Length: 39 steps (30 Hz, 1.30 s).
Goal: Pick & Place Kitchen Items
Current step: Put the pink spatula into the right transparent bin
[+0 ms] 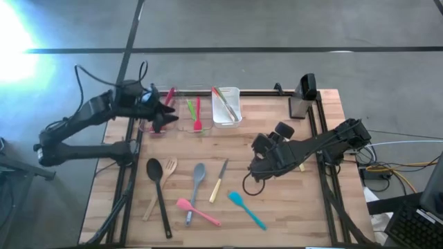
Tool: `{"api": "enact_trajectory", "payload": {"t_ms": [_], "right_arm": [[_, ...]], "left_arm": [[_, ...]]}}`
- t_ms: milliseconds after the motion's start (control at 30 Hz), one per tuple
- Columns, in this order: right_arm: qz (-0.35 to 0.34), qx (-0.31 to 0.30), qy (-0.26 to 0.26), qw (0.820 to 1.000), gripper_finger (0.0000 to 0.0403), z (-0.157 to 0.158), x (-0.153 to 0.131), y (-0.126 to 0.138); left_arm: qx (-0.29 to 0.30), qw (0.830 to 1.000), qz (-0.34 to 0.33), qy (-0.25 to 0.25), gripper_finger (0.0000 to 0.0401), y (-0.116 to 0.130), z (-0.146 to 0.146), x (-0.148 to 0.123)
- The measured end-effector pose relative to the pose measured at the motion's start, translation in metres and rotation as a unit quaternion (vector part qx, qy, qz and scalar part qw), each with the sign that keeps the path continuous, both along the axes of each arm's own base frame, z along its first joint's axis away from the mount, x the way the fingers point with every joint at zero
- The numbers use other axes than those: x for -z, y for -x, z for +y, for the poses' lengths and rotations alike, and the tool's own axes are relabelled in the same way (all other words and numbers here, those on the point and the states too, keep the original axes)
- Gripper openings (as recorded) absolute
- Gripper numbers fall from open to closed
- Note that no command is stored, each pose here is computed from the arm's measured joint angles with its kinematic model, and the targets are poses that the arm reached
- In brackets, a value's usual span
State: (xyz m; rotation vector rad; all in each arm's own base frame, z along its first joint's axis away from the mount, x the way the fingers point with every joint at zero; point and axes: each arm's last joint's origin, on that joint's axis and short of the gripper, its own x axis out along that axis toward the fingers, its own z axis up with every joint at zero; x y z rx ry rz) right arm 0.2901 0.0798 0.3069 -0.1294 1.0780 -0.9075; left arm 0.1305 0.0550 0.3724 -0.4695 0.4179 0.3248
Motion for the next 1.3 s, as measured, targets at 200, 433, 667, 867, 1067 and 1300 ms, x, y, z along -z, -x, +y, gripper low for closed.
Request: {"api": "enact_trajectory", "payload": {"t_ms": [200,433,667,867,1067,1300], "right_arm": [[0.001,-0.002,-0.016,1.0,0.0105,0.003,0.001,0.0],[-0.019,-0.039,-0.034,0.998,0.0094,0.016,0.001,-0.004],[-0.067,-0.123,-0.097,0.985,0.0084,0.042,0.001,-0.016],[-0.147,-0.181,-0.141,0.962,0.0083,0.065,-0.005,-0.028],[-0.232,-0.229,-0.183,0.928,0.0094,0.079,-0.015,-0.044],[-0.247,-0.259,-0.176,0.917,0.0103,0.088,-0.004,-0.061]], "left_arm": [[0.003,0.999,0.008,-0.036,0.0245,-0.007,-0.03,-0.001],[0.041,0.995,0.029,-0.083,0.0245,-0.022,-0.075,0.006],[0.072,0.982,0.043,-0.168,0.0245,-0.029,-0.125,0.017],[0.12,0.973,0.063,-0.185,0.0245,-0.024,-0.145,0.025],[0.14,0.97,0.092,-0.177,0.0246,-0.019,-0.147,0.03],[0.15,0.961,0.133,-0.19,0.0246,-0.014,-0.144,0.036]]}}
